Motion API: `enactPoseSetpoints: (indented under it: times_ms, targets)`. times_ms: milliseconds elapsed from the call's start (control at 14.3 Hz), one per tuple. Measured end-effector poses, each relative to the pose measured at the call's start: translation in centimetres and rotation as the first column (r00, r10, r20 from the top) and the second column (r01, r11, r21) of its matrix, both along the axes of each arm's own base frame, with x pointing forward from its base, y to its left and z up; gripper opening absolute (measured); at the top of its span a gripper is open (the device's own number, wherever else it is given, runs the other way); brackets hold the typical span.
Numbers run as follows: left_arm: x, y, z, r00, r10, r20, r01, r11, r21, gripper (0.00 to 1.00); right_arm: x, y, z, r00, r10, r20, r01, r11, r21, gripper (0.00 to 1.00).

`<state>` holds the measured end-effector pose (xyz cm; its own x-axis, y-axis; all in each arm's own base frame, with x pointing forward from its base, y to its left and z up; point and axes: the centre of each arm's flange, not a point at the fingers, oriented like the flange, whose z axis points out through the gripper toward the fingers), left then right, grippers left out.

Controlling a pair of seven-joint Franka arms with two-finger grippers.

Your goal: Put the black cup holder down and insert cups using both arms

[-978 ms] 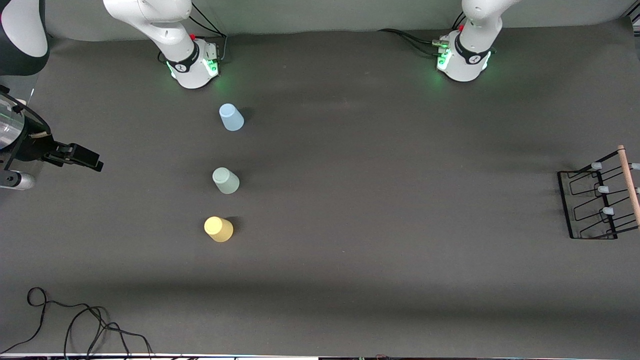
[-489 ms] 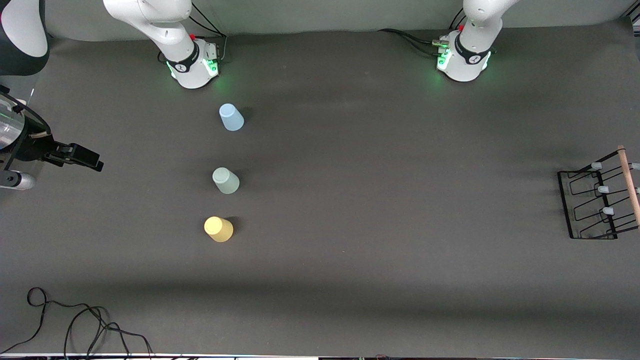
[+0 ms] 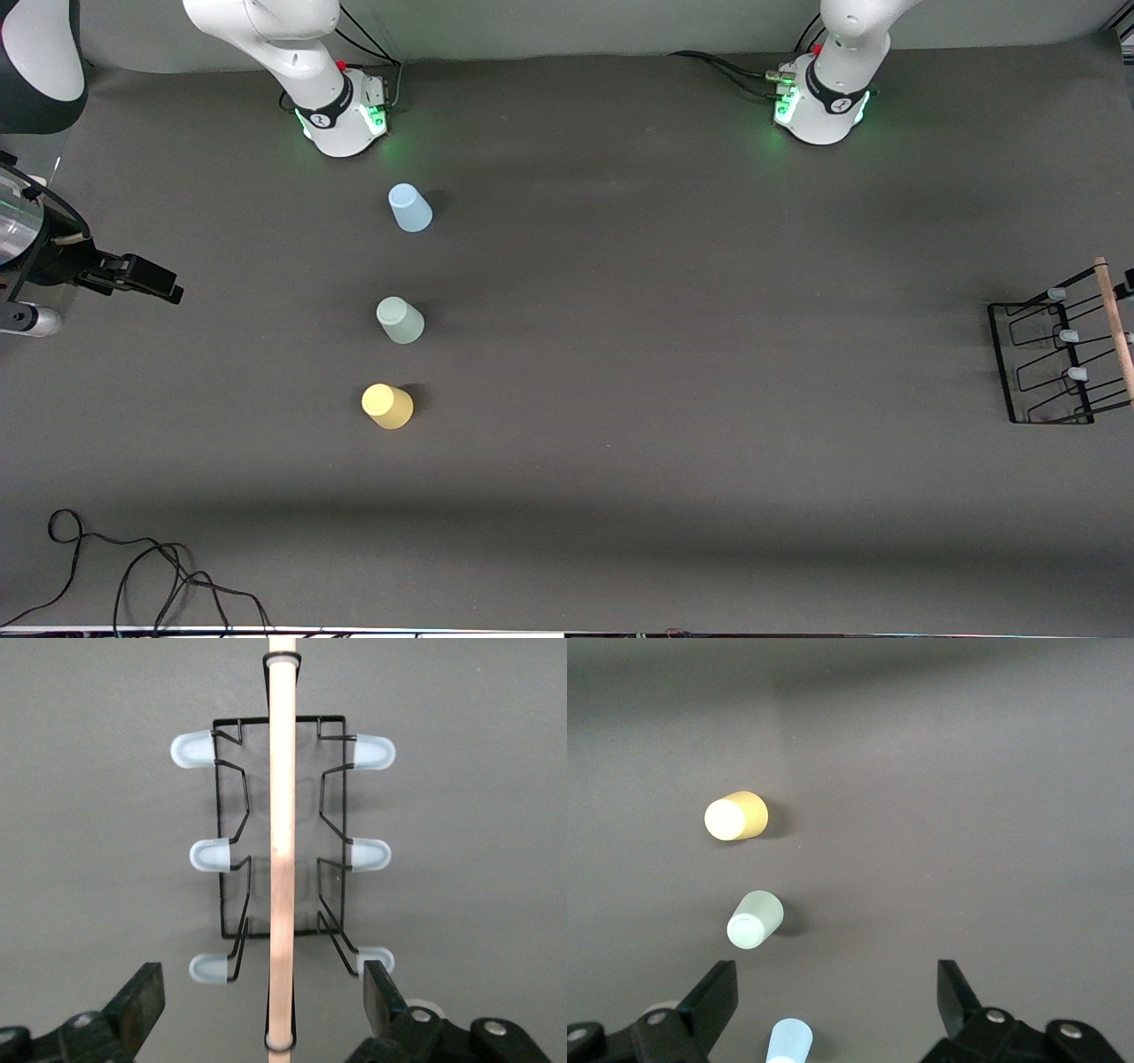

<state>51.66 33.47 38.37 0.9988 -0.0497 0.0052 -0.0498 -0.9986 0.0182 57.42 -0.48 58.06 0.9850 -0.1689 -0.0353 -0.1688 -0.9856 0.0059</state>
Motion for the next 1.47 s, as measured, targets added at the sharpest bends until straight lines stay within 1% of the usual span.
enactPoseSetpoints:
  times_ms: [210, 419, 699, 838, 908, 978, 1118, 1188, 1327, 1397, 1467]
  targets:
    - [0.1, -0.2, -1.8, 1.0, -0.002, 0.014, 0.002, 1.0, 0.007, 1.0, 0.0, 0.0, 0.0, 1.0, 0.0, 0.0, 0.0, 1.0, 0.0, 1.0]
    - [0.3, -0.2, -3.1, 1.0, -0.004, 0.006, 0.004, 1.0, 0.0, 1.0, 0.0, 0.0, 0.0, 1.0, 0.0, 0.0, 0.0, 1.0, 0.0, 1.0]
    - [1.4, -1.5, -3.6, 0.999, -0.03, 0.02, 0.03, 1.0, 0.006, 1.0, 0.0, 0.0, 0.0, 1.0, 0.0, 0.0, 0.0, 1.0, 0.0, 1.0]
    - [1.8, -1.9, -3.6, 0.999, -0.038, 0.03, 0.038, 0.999, 0.011, 0.96, 0.0, 0.0, 0.0, 1.0, 0.0, 0.0, 0.0, 1.0, 0.0, 1.0]
    - [2.0, -1.9, -3.8, 0.999, -0.04, 0.034, 0.04, 0.999, 0.014, 0.96, 0.0, 0.0, 0.0, 1.0, 0.0, 0.0, 0.0, 1.0, 0.0, 1.0]
    - [2.0, -1.9, -4.1, 0.999, -0.04, 0.035, 0.04, 0.999, 0.014, 0.89, 0.0, 0.0, 0.0, 1.0, 0.0, 0.0, 0.0, 1.0, 0.0, 1.0]
    - [2.0, -1.6, -4.5, 0.999, -0.037, 0.035, 0.037, 0.999, 0.015, 0.68, 0.0, 0.0, 0.0, 1.0, 0.0, 0.0, 0.0, 1.0, 0.0, 1.0]
    - [1.9, -1.5, -4.6, 0.999, -0.038, 0.035, 0.037, 0.999, 0.015, 0.55, 0.0, 0.0, 0.0, 1.0, 0.0, 0.0, 0.0, 1.0, 0.0, 1.0]
    - [1.8, -1.1, -4.4, 0.998, -0.042, 0.037, 0.042, 0.999, 0.017, 0.33, 0.0, 0.0, 0.0, 1.0, 0.0, 0.0, 0.0, 1.0, 0.0, 1.0]
    - [1.8, -1.0, -4.3, 0.998, -0.042, 0.038, 0.041, 0.999, 0.019, 0.23, 0.0, 0.0, 0.0, 1.0, 0.0, 0.0, 0.0, 1.0, 0.0, 1.0]
    - [1.8, -1.0, -4.3, 0.998, -0.042, 0.039, 0.041, 0.999, 0.02, 0.15, 0.0, 0.0, 0.0, 1.0, 0.0, 0.0, 0.0, 1.0, 0.0, 1.0]
